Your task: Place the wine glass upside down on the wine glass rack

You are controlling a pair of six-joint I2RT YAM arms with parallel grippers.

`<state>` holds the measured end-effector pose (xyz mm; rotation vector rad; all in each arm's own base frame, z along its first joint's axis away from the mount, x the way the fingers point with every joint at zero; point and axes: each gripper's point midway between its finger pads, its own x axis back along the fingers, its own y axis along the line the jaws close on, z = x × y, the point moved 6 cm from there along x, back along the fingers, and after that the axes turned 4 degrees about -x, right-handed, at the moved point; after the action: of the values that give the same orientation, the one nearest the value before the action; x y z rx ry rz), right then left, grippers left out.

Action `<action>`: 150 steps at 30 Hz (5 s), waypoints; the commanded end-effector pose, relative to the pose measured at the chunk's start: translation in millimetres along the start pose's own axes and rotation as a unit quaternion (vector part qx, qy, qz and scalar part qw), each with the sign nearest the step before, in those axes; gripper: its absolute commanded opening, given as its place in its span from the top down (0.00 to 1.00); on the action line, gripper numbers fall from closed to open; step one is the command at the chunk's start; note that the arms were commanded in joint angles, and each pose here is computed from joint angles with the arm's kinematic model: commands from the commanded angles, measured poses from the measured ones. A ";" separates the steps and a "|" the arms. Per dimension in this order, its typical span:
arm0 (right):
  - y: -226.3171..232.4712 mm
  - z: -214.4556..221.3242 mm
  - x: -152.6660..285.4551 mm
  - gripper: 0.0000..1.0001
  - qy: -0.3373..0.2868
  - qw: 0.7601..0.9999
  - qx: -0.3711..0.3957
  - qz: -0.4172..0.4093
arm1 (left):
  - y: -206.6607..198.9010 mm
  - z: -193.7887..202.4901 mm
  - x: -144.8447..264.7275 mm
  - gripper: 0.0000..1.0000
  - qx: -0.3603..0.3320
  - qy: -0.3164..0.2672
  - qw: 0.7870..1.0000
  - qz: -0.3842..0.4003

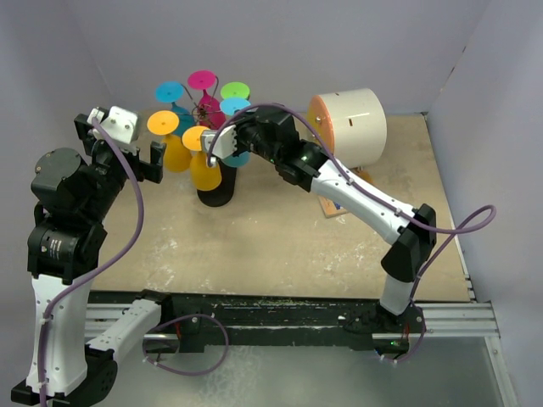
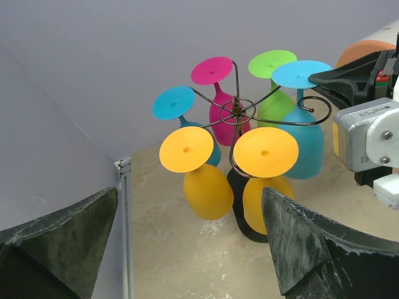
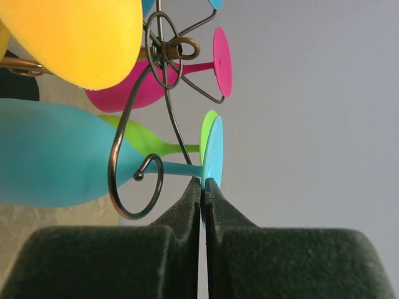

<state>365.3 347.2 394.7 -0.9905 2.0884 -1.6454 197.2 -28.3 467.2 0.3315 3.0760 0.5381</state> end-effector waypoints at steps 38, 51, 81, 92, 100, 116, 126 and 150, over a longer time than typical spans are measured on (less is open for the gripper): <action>-15.0 -43.6 6.9 1.00 -0.059 0.996 0.054 -0.036 | 6.4 -4.4 5.8 0.01 -0.012 -0.012 1.000 -0.019; -12.2 -42.3 21.3 1.00 -0.054 0.996 0.053 -0.048 | 6.6 -4.5 5.5 0.01 -0.012 -0.014 1.000 -0.021; -4.2 -32.7 41.5 1.00 -0.036 0.997 0.044 -0.052 | 11.0 -6.3 5.5 0.01 -0.021 -0.015 0.999 -0.034; 3.0 -29.1 40.9 1.00 -0.030 0.997 0.039 -0.053 | 10.5 -8.0 6.8 0.01 -0.021 -0.019 0.999 -0.031; 2.9 -24.2 37.2 0.99 -0.015 0.998 0.039 -0.038 | 10.5 -8.1 8.2 0.01 -0.021 -0.019 0.999 -0.031; -5.8 -18.9 37.1 0.98 -0.010 0.999 0.029 -0.025 | 10.3 -8.6 9.9 0.01 -0.022 -0.021 0.999 -0.030; -5.9 -11.9 35.9 0.96 -0.001 0.999 0.028 -0.025 | 10.2 -8.6 10.8 0.01 -0.023 -0.022 0.999 -0.030; -4.9 -0.3 38.0 0.78 0.015 0.999 0.037 -0.017 | 10.2 -10.4 11.0 0.01 -0.024 -0.024 0.999 -0.028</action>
<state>344.4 333.9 376.3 -1.1077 1.9952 -1.8092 189.4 -21.8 470.6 0.2758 3.0570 0.5808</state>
